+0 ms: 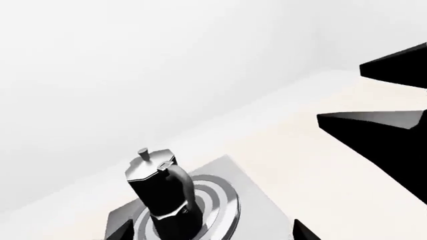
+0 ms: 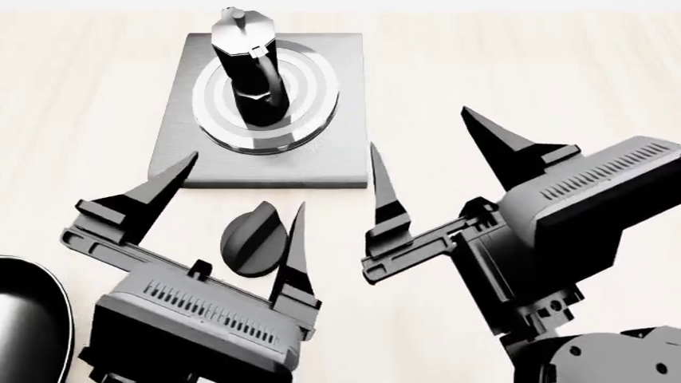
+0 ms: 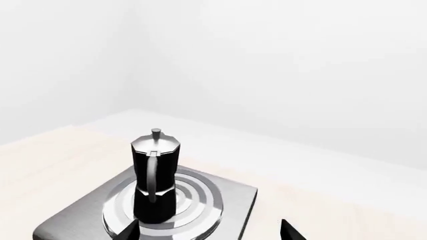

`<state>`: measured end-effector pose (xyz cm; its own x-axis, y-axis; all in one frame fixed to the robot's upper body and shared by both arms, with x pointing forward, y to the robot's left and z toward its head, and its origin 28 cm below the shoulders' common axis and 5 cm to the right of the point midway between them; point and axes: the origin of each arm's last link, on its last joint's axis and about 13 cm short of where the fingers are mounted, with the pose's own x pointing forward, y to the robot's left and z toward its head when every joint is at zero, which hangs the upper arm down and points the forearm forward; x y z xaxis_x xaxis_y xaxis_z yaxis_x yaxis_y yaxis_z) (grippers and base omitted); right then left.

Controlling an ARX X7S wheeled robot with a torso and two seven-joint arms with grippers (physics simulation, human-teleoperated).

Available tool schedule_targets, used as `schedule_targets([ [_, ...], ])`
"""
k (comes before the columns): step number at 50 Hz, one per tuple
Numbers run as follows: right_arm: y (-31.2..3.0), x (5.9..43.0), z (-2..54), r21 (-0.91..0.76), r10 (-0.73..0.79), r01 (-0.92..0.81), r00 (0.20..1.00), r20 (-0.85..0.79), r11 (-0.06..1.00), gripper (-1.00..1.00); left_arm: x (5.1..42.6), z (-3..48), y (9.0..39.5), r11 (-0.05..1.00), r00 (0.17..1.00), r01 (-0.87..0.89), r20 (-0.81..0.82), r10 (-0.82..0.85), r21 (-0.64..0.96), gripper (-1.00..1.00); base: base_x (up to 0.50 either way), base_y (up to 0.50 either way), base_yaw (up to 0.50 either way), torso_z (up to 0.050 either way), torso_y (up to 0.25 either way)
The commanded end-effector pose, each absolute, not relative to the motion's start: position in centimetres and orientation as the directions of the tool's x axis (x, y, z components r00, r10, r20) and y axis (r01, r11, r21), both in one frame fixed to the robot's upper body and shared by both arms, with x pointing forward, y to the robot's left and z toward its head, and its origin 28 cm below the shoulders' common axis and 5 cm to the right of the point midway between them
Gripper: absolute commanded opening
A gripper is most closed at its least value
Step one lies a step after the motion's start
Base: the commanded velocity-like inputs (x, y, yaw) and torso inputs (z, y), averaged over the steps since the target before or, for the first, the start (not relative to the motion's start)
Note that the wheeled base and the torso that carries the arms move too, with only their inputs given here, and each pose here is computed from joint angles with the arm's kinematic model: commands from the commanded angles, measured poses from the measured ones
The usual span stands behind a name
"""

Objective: Turn on the stove and put the moka pot on it.

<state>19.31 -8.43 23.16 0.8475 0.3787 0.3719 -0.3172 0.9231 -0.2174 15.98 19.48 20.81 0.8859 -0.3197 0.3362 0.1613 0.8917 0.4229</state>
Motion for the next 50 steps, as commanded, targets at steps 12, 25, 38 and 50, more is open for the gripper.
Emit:
schedule_targets([
  [12,-10.5,18.3,23.4,-0.191,0.298,-0.240,0.870,0.392,0.952,1.00,16.7,24.8,22.0,0.815,0.894,-0.001,0.366,-0.259,0.579,1.00,0.00,0.00,0.00,0.000,0.000],
  [25,-12.4,18.6,24.2,-0.158,0.197,-0.143,0.887,0.417,0.977,1.00,16.7,26.1,23.8,0.825,0.898,-0.095,0.406,-0.170,0.557,1.00,0.00,0.00,0.00,0.000,0.000],
  [38,-14.6,17.9,25.3,-0.119,0.082,-0.030,0.888,0.452,0.992,1.00,16.7,27.2,26.3,0.833,0.893,-0.214,0.448,-0.045,0.510,1.00,0.00,0.00,0.00,0.000,0.000],
  [50,-16.8,17.1,26.3,-0.086,-0.030,0.081,0.876,0.482,0.993,1.00,16.2,27.8,28.6,0.827,0.880,-0.311,0.470,0.064,0.468,1.00,0.00,0.00,0.00,0.000,0.000],
])
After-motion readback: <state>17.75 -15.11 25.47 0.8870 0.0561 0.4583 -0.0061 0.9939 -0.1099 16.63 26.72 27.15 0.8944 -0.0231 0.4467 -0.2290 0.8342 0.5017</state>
